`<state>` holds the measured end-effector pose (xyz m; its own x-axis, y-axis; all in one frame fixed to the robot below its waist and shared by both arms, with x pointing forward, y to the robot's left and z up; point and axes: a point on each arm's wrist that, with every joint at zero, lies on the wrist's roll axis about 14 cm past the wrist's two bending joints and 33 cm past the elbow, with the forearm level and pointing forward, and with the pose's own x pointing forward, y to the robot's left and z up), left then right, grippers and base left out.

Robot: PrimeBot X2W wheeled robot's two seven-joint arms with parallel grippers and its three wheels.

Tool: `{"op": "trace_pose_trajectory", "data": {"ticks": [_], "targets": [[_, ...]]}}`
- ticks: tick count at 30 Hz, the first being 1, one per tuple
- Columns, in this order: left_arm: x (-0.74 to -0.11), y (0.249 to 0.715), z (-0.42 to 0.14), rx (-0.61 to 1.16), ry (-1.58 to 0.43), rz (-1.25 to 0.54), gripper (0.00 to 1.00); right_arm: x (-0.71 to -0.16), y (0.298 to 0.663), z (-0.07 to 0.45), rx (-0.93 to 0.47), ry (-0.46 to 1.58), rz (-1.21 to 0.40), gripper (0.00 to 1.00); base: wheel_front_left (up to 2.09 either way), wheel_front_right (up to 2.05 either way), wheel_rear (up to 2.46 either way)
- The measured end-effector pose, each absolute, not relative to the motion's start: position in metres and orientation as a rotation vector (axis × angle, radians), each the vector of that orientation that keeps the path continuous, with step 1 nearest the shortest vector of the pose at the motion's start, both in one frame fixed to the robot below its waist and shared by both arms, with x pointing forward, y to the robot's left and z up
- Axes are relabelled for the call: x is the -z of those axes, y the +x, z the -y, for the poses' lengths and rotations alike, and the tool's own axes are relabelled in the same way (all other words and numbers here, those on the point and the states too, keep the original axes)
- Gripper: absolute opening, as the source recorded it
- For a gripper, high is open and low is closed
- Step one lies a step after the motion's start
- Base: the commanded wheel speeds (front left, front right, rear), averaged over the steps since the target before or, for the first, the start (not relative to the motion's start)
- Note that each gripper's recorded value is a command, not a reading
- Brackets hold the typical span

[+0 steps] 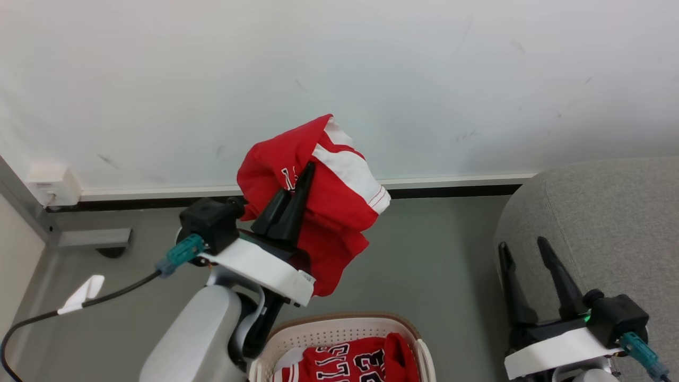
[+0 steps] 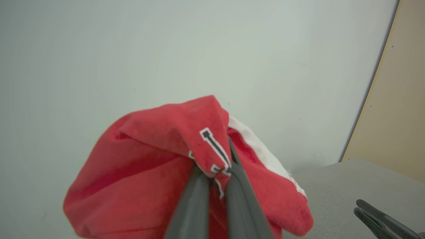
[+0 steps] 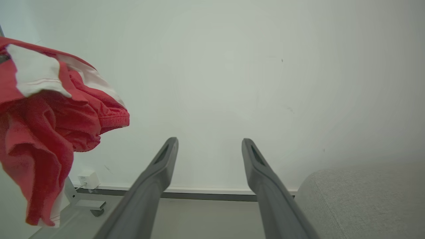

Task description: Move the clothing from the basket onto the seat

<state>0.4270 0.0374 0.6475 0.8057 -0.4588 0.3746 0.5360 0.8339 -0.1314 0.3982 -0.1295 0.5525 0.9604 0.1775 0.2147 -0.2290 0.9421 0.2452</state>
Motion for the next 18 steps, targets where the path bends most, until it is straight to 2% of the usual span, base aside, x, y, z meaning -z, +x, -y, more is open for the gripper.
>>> {"op": "trace_pose_trajectory", "data": {"ticks": [3, 13, 18], "targets": [[-0.648, 0.426, -0.038, 0.538, -0.236, 0.342, 0.0, -0.553, 0.395, 0.107, -0.279, 0.285, 0.182, 1.0, 0.0, 0.0, 0.0], [-0.644, 0.42, -0.03, 0.561, -0.238, 0.325, 0.0, -0.549, 0.371, 0.014, -0.648, 0.228, 0.116, 1.0, 0.0, 0.0, 0.0], [-0.641, 0.41, -0.023, 0.58, -0.256, 0.313, 0.0, -0.548, 0.365, -0.013, -0.759, 0.199, 0.097, 1.0, 0.0, 0.0, 0.0]]}}
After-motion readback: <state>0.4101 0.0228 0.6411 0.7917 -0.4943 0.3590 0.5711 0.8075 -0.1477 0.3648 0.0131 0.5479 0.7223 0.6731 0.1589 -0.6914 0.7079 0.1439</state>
